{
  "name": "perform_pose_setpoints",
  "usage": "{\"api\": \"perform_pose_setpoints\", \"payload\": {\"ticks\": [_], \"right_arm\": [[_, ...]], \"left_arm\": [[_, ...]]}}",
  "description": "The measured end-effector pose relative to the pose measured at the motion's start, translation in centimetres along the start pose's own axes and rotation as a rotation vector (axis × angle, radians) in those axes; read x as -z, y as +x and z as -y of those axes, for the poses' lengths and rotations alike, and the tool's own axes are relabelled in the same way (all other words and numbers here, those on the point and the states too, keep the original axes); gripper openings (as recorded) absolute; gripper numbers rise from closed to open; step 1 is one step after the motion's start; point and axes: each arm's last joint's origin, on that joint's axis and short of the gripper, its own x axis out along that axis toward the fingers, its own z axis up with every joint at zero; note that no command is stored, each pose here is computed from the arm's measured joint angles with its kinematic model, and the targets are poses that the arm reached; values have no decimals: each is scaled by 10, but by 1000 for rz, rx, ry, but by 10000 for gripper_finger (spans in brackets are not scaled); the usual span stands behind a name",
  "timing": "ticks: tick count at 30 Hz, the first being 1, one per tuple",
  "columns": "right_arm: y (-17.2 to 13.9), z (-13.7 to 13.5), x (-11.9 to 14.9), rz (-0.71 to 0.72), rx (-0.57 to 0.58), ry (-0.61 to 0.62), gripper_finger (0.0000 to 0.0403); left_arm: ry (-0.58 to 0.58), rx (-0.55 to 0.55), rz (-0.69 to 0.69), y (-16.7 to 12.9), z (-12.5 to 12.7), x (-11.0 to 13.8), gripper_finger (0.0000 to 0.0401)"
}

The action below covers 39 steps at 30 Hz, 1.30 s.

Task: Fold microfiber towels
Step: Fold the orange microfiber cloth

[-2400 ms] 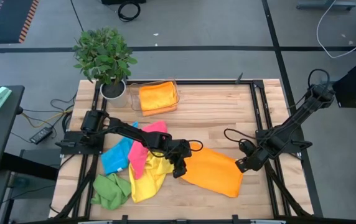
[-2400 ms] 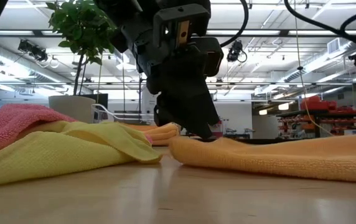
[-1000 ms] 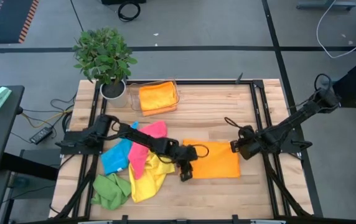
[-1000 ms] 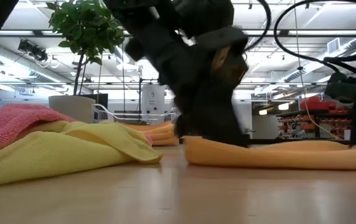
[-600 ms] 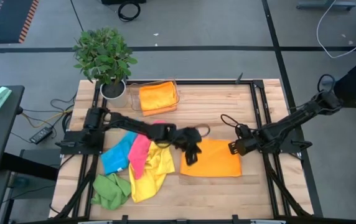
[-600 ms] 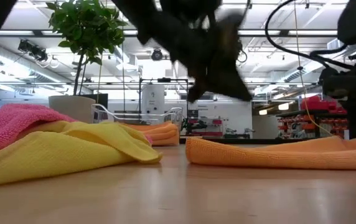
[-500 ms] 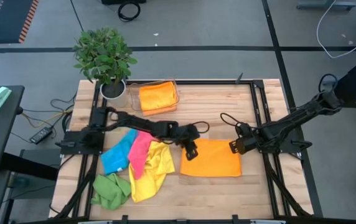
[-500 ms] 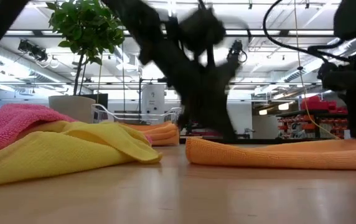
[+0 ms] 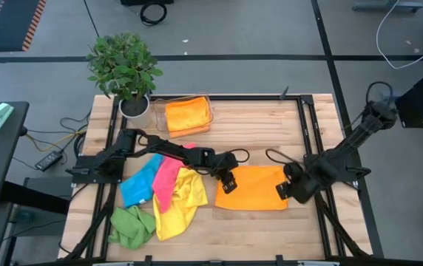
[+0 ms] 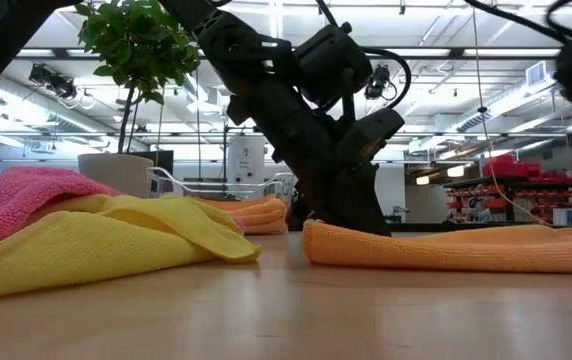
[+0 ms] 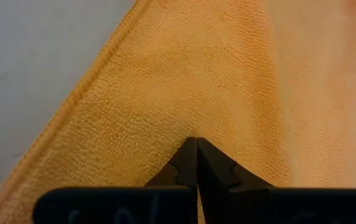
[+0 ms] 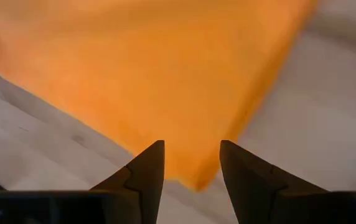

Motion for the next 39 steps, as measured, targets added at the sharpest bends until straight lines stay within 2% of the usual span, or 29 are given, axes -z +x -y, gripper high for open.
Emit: {"api": "perform_pose_setpoints", "payload": {"ticks": [5,12,18,25,34,39], "right_arm": [[9,1,18,-15,25,77,162],[28,-10,32,-42,12,127,162],[39,-9,35,-46,69,156,162],[39,-9,36,-67,83,163,162],[39,-9,37,-89,97,163,161],[39,-9,37,-92,92,160,127]], "left_arm": [[3,6,8,1,1,0,23],[14,11,16,2,2,1,6],[17,9,12,2,2,1,26],[30,9,9,2,1,1,6],[40,8,9,2,1,1,23],[48,8,8,2,1,1,6]]}}
